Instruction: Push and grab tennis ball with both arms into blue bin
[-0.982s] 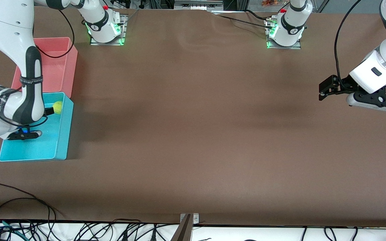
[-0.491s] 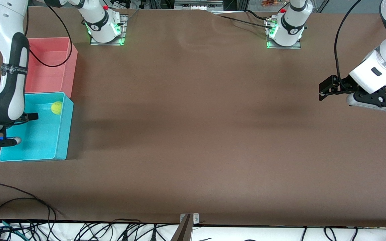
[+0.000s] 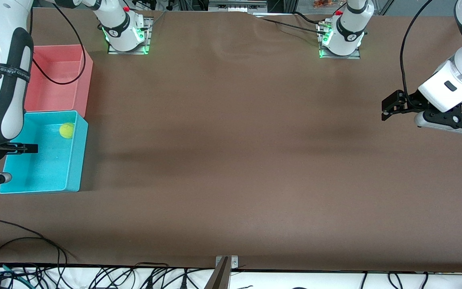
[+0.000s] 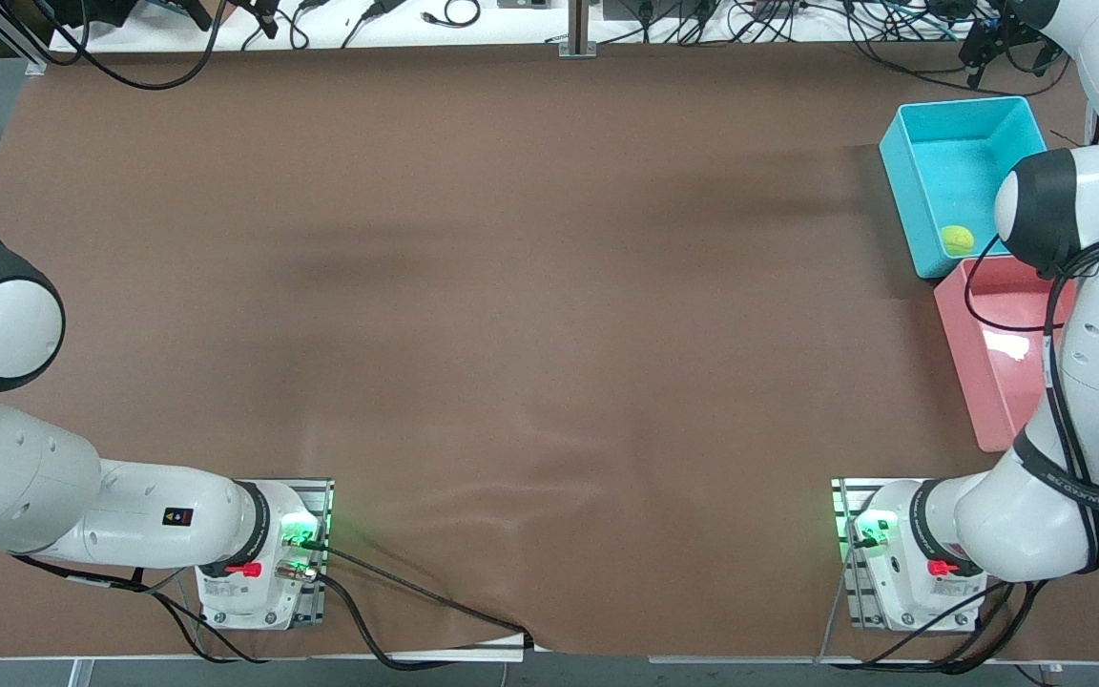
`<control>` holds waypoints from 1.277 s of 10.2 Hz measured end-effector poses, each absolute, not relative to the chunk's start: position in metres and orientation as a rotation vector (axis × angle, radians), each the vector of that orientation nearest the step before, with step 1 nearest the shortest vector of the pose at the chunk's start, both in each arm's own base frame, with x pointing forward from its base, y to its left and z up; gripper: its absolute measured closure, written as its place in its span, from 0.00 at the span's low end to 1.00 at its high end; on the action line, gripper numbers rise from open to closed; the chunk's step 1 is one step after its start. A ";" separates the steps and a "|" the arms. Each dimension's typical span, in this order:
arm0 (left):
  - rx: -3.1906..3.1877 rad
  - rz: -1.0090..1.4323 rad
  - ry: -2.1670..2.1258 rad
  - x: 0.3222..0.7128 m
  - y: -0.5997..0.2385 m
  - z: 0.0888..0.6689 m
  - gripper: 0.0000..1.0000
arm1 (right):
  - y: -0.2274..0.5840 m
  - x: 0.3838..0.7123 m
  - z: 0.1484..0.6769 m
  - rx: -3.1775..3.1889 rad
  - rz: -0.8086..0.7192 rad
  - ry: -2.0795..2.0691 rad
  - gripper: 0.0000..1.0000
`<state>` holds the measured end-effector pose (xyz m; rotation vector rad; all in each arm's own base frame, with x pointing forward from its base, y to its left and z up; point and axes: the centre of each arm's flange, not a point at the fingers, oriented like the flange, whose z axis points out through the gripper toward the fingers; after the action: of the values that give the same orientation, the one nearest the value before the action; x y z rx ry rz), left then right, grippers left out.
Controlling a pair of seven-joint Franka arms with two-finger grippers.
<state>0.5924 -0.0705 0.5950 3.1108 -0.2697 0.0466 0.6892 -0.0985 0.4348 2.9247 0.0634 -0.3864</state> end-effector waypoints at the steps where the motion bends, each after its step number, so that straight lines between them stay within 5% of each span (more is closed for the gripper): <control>1: 3.111 0.047 -0.270 0.592 -0.070 0.595 0.00 | -0.096 0.692 0.443 2.926 -0.359 0.065 0.00; 8: 3.111 0.047 -0.269 0.593 -0.070 0.595 0.00 | -0.047 0.675 0.523 3.069 -0.077 -0.052 0.00; 13: 3.111 0.047 -0.270 0.593 -0.071 0.595 0.00 | -0.047 0.614 0.567 3.097 0.081 -0.130 0.00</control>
<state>0.5926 -0.0705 0.5951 3.1107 -0.2697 0.0471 0.6138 -0.0473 0.5673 3.0967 -0.1300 0.0813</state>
